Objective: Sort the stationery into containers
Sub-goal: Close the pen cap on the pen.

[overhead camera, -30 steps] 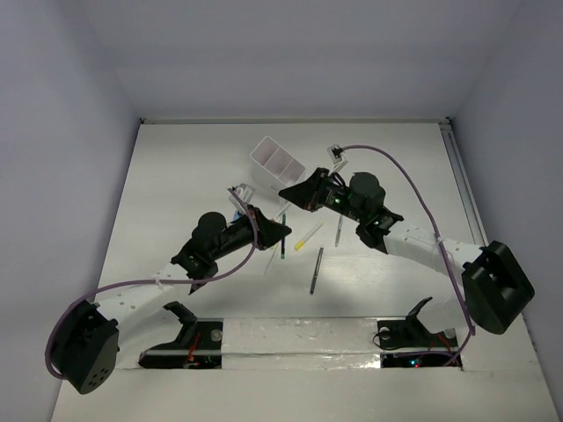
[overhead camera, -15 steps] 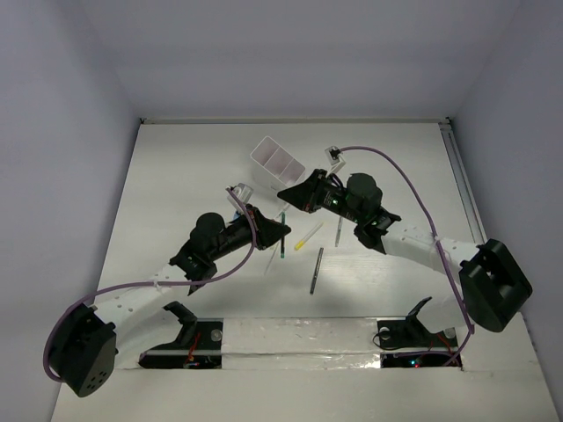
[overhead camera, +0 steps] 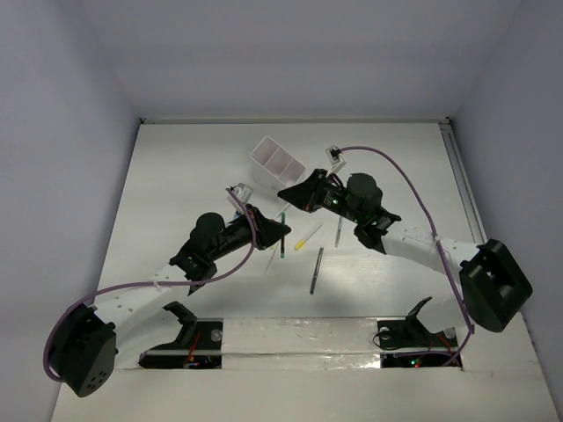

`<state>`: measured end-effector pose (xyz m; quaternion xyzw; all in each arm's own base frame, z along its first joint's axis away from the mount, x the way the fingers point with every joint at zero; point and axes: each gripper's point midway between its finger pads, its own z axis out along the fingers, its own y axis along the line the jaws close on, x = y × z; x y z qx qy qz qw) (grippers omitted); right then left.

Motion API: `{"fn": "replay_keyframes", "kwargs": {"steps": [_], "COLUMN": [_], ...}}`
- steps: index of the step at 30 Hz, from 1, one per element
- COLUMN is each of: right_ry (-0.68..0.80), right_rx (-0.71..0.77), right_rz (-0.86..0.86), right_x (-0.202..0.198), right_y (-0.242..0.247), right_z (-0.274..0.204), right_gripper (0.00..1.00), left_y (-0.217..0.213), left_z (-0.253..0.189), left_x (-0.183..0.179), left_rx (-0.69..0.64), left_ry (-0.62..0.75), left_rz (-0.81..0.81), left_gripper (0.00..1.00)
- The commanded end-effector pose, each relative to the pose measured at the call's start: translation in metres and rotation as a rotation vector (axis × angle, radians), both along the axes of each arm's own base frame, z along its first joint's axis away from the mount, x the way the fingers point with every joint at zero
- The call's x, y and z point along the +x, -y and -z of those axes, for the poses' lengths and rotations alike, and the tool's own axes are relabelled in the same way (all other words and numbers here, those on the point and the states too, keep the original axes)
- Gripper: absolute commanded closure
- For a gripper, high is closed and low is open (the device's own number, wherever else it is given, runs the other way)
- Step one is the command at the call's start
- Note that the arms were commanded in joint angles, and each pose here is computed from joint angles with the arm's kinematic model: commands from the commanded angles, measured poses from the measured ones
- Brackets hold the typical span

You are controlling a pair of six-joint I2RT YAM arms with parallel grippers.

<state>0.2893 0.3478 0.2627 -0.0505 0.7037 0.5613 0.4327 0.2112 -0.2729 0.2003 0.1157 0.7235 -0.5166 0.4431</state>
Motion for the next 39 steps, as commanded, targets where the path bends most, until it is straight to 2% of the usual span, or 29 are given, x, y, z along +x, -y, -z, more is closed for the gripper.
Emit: {"fn": "replay_keyframes", "kwargs": {"steps": [1, 39], "right_ry": [0.090, 0.074], "right_rx": [0.061, 0.032], "right_rz": [0.011, -0.003], "right_x": [-0.002, -0.003], "right_y": [0.002, 0.000], "right_z": [-0.032, -0.017], "right_gripper": [1.00, 1.00], "left_y": [0.002, -0.001], "left_z": [-0.031, -0.036], "left_x": [0.003, 0.008], "left_rx": [-0.049, -0.037], "left_ry": [0.081, 0.101], "left_rz": [0.001, -0.029], "left_gripper": [1.00, 1.00]}}
